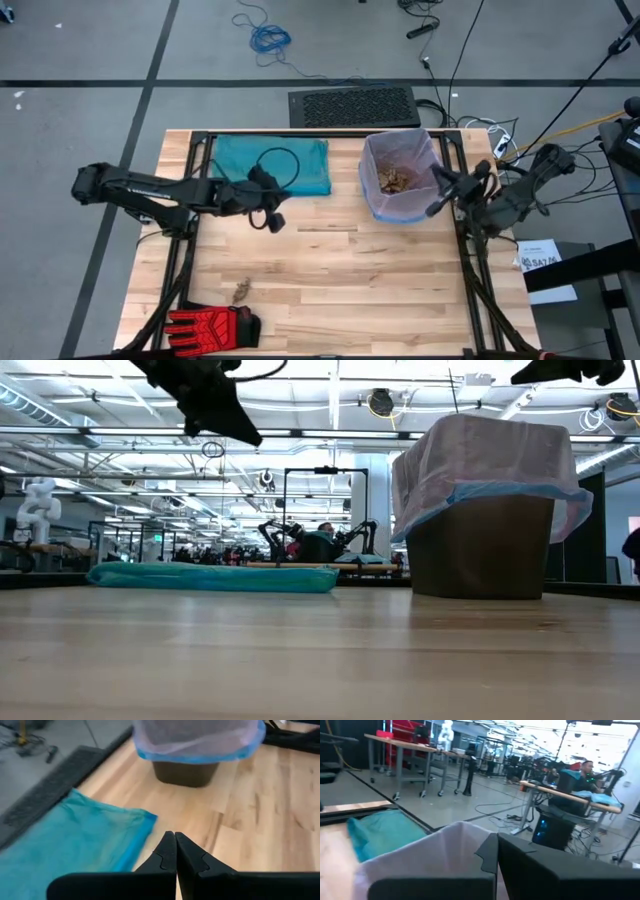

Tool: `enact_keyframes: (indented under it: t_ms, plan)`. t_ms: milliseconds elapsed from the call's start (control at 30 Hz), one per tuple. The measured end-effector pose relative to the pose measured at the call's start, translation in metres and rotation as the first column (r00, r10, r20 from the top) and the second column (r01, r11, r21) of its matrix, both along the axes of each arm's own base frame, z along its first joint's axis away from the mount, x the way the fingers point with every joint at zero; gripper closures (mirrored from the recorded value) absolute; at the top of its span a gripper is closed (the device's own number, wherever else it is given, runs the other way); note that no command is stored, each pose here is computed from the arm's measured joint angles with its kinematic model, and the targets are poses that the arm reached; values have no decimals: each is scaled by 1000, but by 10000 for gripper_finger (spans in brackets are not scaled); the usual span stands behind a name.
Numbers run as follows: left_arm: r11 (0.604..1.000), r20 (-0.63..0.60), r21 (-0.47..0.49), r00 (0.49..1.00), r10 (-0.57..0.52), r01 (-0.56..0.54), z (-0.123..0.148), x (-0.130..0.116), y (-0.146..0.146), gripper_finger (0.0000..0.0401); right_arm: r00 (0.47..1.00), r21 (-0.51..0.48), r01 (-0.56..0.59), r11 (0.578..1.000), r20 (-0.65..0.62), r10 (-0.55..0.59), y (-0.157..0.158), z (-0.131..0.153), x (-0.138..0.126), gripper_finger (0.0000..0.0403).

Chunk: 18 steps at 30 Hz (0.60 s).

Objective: Place trash/remove bag and relplace
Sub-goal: Move the trash bin to the right

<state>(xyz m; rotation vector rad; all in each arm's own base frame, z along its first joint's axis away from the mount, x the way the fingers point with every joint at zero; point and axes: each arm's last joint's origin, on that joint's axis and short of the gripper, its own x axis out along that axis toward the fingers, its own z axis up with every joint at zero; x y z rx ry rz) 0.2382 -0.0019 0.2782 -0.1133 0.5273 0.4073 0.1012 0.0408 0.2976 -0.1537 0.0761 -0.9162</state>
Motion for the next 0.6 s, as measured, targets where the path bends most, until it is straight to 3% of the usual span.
enact_keyframes:
  t_ms: [133,400,600]
  plan:
    - [999,-17,35,999,41,-40,2,-6,-1,401,998,4,58,998,5,-58,-13,5,-8,403]
    - [997,-76,17,994,80,-79,-4,-11,0,401,971,-19,239,971,-25,-239,-37,9,-20,403]
    - [993,-100,39,988,117,-114,-6,-14,-3,401,956,-27,290,957,-35,-291,-45,2,-29,403]
